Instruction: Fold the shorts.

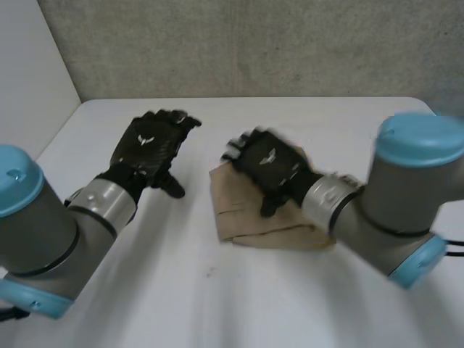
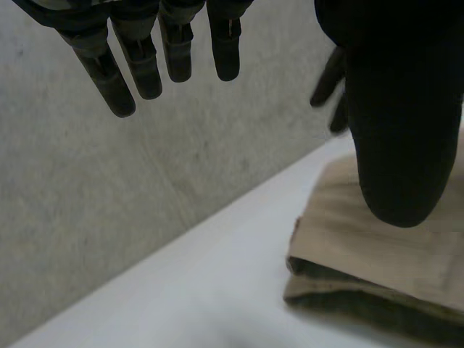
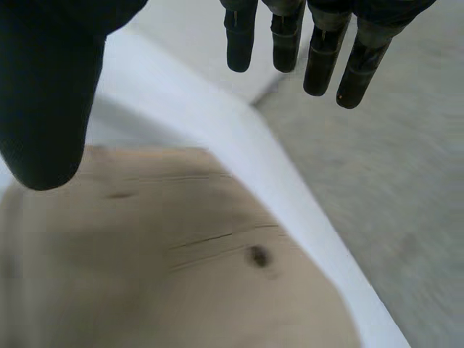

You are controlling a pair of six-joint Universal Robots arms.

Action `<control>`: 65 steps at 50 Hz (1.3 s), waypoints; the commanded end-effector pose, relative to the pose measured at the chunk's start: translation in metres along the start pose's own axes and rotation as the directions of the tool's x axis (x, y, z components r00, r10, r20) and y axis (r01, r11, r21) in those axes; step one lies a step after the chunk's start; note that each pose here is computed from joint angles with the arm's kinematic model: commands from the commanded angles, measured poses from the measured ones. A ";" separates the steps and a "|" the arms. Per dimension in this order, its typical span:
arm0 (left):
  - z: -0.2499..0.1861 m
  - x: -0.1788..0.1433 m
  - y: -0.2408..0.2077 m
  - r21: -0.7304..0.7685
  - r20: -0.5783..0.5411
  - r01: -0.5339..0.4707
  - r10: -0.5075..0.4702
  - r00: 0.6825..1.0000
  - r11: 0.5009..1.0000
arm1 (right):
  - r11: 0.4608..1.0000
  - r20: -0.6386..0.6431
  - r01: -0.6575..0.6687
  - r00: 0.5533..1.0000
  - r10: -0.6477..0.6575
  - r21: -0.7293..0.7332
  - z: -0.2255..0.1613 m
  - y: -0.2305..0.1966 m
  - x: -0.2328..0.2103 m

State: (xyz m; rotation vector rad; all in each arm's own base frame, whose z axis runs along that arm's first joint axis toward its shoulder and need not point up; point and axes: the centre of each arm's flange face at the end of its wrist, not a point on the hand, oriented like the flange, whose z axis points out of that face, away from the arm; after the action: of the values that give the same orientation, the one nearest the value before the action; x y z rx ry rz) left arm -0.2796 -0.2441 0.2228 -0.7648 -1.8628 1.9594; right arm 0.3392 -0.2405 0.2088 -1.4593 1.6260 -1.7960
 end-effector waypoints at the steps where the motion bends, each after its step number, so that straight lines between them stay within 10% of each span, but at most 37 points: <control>1: 0.030 0.026 -0.025 0.094 -0.035 0.024 -0.021 0.999 0.995 | 0.902 -0.249 -0.414 0.867 0.432 0.122 -0.024 -0.013 0.089; 33: 0.057 0.086 0.109 -0.336 -0.042 0.039 -0.056 0.998 0.941 | 0.856 -0.311 -0.359 0.917 0.249 -0.373 0.011 0.116 0.065; 46: 0.045 0.061 -0.014 -0.082 -0.009 0.028 -0.029 1.000 0.996 | 0.944 -0.409 -0.306 0.882 0.234 -0.120 -0.017 0.013 0.111; 56: 0.009 -0.029 -0.109 0.032 0.202 0.070 -0.075 0.977 0.997 | 0.916 -0.642 -0.372 0.668 0.377 0.150 -0.081 -0.065 0.145; 65: -0.016 -0.060 -0.124 -0.033 0.251 0.174 -0.161 0.955 0.984 | 0.917 -0.640 -0.379 0.676 0.365 0.122 -0.088 -0.064 0.139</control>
State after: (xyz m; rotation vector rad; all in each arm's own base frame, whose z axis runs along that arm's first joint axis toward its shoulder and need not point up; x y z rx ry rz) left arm -0.2492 -0.2574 0.3508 -0.4055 -2.0145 2.0460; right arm 0.2325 -0.2836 0.3489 -0.3698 2.0313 -2.1732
